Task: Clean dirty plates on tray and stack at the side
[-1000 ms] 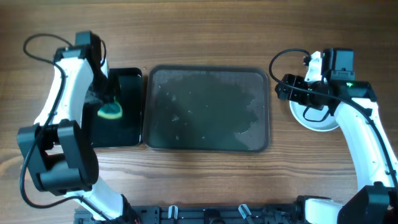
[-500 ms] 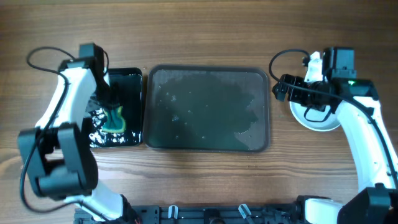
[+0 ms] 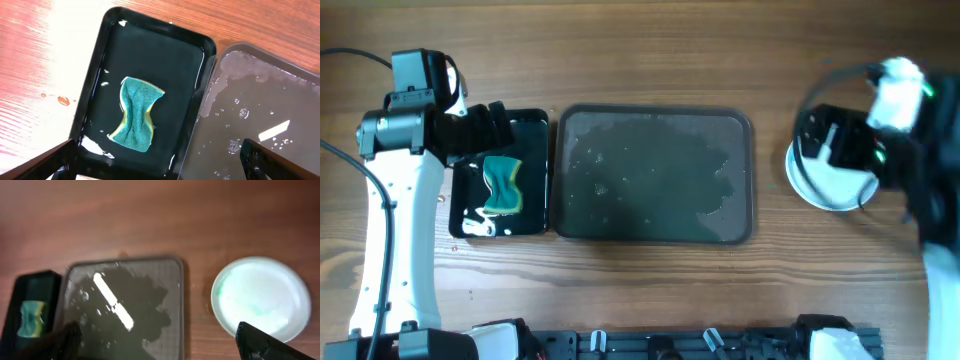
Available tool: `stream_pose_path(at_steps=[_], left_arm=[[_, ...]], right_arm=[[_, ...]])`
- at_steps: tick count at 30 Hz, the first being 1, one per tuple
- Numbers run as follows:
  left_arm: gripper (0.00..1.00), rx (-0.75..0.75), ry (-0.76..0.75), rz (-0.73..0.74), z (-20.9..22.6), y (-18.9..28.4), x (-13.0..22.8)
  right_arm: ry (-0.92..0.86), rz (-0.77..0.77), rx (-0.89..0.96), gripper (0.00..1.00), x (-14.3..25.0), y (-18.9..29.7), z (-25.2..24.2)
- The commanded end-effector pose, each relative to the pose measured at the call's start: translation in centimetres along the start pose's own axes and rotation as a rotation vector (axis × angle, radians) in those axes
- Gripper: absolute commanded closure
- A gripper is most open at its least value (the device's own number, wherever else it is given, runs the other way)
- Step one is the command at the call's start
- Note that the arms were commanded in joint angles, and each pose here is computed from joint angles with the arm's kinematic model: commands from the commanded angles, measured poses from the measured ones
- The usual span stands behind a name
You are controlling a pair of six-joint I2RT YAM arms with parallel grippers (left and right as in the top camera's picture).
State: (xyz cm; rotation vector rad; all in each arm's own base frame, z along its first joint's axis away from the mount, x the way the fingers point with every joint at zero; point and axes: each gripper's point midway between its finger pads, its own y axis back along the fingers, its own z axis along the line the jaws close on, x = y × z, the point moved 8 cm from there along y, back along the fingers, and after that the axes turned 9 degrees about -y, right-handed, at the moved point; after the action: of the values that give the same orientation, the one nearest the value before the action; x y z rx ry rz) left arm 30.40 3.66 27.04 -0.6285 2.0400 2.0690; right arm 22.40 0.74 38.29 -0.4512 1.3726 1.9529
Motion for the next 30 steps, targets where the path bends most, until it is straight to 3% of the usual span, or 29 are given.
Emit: stream_pose_path(at_steps=[1,7,13,16,20,30], left_arm=[[0.0,0.011,0.015,-0.009,0.0,0.2,-0.2],[0.0,0.011,0.015,-0.009,0.0,0.2,-0.2],[0.0,0.011,0.015,-0.009,0.0,0.2,-0.2],[0.0,0.011,0.015,-0.009,0.0,0.2,-0.2],[0.0,0.011,0.015,-0.009,0.0,0.2,-0.2],[0.0,0.011,0.015,-0.009,0.0,0.2,-0.2]], right_arm=[[0.048,-0.145,-0.026,0.0,1.2,5.3,0.8],[0.078,-0.275,-0.065,0.0,3.2,9.6,1.3],[0.105,-0.23,-0.022,0.0,3.9,9.1,0.7],[0.11,-0.245,-0.027,0.0,3.4,7.5,0.5],[0.157,-0.391,-0.09,0.0,3.6,4.8,0.1],[0.259,-0.676,-0.22,0.0,11.2,-4.4,-3.7]])
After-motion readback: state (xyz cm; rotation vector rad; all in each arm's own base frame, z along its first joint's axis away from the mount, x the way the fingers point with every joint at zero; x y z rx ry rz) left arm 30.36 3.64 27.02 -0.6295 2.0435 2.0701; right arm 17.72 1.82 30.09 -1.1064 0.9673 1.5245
